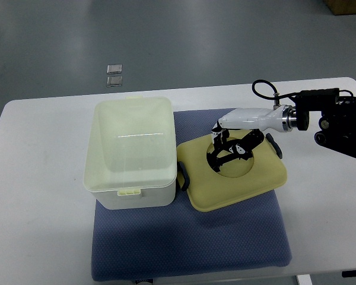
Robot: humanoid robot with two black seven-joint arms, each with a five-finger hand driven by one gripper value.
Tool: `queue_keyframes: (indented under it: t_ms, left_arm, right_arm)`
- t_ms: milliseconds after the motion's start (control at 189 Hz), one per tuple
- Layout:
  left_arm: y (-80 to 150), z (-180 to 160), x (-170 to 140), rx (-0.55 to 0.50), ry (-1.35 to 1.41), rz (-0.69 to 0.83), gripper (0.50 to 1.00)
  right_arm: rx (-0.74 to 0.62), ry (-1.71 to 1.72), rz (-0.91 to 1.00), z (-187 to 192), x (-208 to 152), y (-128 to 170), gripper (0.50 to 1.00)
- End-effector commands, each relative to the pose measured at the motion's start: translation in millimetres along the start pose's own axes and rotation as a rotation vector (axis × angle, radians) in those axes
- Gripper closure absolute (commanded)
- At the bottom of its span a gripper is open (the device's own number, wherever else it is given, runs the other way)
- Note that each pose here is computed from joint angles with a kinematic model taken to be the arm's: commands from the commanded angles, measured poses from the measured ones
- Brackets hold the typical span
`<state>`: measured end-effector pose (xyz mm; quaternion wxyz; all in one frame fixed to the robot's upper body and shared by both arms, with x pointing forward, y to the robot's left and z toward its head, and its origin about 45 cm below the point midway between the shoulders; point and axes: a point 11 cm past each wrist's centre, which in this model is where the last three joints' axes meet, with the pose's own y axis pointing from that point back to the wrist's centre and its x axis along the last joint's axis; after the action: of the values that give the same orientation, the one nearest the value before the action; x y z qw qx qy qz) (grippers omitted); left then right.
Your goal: Open white storage box with right hand
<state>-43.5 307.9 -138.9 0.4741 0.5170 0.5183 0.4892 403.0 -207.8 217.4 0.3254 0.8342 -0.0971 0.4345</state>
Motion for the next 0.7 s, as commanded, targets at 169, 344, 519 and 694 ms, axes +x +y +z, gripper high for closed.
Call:
queue_keyframes:
  t_ms: [169, 344, 519, 694]
  left_arm:
    - [0, 0, -1, 0.000, -0.001, -0.002, 0.500]
    - [0, 0, 0, 0.000, -0.001, 0.000, 0.500]
    - [0, 0, 2, 0.000, 0.001, 0.005, 0.500]
    - [0, 0, -1, 0.000, -0.003, -0.003, 0.500]
  right_arm:
    - [-0.005, -0.024, 0.007, 3, -6, 2, 0.570]
    - [-0.011, -0.074, 0.058, 7, 5, 8, 0.570]
    - [-0.070, -0.262, 0.227, 33, 36, 40, 0.570]
    - [-0.033, -0.628, 0.503, 48, 71, 57, 0.570]
